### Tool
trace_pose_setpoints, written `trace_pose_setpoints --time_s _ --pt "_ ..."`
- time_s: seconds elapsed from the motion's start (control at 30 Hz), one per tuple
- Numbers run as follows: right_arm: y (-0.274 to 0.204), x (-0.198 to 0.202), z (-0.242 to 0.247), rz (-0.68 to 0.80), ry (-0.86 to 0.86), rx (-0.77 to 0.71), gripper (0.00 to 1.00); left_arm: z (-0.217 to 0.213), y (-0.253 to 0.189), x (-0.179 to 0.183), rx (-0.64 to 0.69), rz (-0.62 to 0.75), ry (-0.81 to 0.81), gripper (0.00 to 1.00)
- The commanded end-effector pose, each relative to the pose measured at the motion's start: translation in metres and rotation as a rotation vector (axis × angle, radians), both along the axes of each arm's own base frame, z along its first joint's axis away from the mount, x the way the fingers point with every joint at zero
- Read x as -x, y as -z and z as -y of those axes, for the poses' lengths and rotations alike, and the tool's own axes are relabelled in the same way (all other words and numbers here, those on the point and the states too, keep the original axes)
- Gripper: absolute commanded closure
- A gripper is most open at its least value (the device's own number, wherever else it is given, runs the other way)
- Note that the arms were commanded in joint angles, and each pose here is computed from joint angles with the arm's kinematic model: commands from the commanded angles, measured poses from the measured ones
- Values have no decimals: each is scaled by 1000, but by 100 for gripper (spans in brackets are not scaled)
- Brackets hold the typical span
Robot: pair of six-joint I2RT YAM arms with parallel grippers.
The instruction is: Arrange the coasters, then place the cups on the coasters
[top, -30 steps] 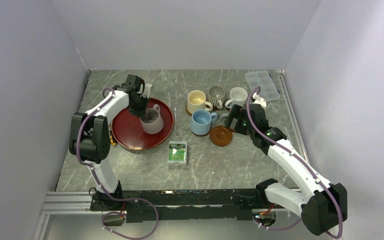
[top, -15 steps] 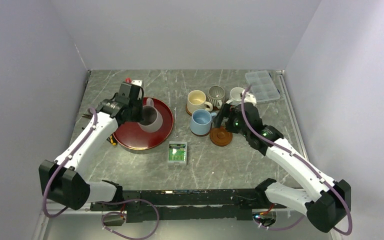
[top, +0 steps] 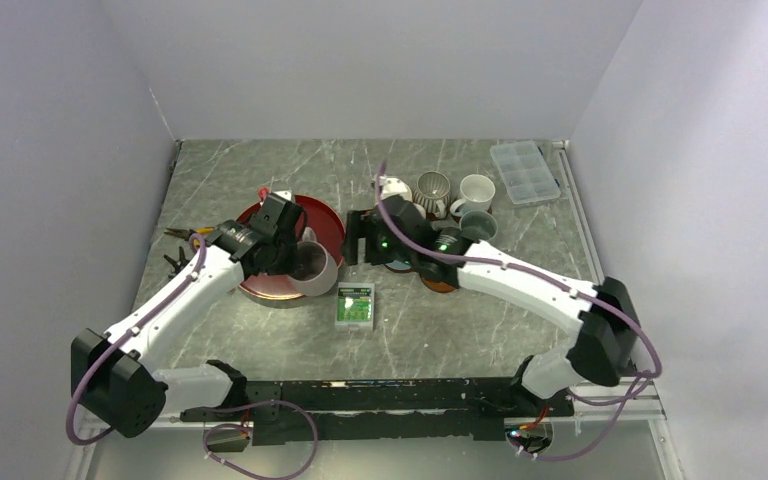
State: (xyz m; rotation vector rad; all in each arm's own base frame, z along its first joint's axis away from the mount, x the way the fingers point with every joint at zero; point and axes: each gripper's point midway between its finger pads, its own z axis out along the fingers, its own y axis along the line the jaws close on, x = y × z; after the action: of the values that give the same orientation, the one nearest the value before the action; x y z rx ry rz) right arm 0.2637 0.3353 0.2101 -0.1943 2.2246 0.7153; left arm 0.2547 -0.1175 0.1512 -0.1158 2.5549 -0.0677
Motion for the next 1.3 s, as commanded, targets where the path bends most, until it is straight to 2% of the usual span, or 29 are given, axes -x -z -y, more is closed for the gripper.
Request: trace_pose_setpoints --time_s 0.0,0.17,0.33,0.57,0.8,0.9,0.93,0.97,1.03,1.13,1.2,1.27 --pt "-19 4 -37 37 -57 -10 22 15 -25 -12 115 125 -71 97" --pt "-6 2 -55 30 -59 59 25 16 -23 -10 116 123 -72 97" --pt "15 -10 -54 46 38 202 28 15 -24 -10 121 135 -82 97" --pt "30 -10 -62 66 69 289 39 12 -27 -9 133 151 -103 97" --pt "26 -15 -61 90 94 266 80 11 -21 -5 130 135 -105 97" --pt "18 -16 -62 105 99 243 100 18 -23 -3 160 137 -70 97" --pt "15 -16 -62 110 99 233 100 20 -24 -2 174 139 -53 97" --pt "12 -17 -61 116 102 224 100 22 -26 -1 188 148 -37 94" --pt "3 -17 -57 134 110 201 100 23 -32 0 203 170 -18 79" --pt "-16 -19 -45 171 126 159 100 21 -43 6 212 205 23 49" --pt "-25 -20 -34 193 123 140 100 27 -54 12 239 241 110 32" --pt "-44 -19 -27 249 98 120 100 35 -66 16 263 261 192 22"
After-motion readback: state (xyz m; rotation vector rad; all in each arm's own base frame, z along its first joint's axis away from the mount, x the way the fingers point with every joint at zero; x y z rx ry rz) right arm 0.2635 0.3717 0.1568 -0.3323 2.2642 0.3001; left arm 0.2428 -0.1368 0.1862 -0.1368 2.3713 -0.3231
